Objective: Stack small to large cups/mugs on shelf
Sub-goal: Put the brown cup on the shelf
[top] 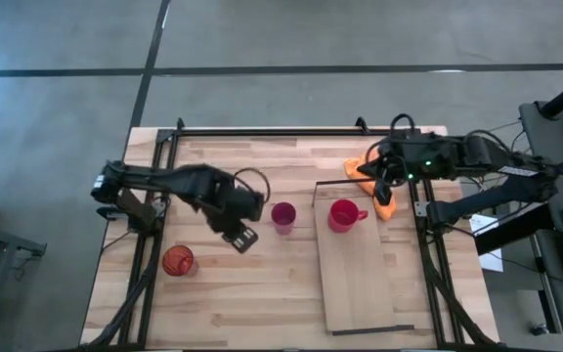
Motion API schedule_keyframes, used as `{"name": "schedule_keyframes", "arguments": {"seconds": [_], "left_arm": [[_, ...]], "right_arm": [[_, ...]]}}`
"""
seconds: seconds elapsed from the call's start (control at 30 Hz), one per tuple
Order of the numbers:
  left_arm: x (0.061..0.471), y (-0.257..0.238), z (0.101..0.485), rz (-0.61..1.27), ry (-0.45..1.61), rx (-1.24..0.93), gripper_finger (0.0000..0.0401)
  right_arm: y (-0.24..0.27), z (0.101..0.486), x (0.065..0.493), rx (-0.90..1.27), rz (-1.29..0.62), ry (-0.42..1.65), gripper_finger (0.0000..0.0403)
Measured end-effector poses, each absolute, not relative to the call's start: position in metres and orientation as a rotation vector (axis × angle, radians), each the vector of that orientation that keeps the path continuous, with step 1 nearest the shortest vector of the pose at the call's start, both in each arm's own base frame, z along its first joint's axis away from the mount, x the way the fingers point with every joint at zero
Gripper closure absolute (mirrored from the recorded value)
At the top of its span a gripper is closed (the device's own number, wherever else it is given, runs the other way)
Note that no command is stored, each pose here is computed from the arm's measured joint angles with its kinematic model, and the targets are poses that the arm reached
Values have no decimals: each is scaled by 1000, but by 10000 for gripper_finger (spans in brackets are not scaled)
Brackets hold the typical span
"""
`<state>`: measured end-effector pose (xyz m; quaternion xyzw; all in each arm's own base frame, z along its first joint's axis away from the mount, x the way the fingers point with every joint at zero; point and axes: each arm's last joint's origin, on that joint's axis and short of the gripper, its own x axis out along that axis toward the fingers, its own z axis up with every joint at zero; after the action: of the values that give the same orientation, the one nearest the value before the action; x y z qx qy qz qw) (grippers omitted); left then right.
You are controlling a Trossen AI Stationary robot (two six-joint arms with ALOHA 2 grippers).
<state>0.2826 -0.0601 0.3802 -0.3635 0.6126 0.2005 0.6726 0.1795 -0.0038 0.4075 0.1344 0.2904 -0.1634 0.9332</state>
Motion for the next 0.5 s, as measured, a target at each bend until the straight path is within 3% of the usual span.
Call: {"name": "schedule_keyframes", "arguments": {"seconds": [0.5], "left_arm": [[252,-136,328,774,1580,-940,335]], "right_arm": [[0,365,243,151,-204,851,394]]}}
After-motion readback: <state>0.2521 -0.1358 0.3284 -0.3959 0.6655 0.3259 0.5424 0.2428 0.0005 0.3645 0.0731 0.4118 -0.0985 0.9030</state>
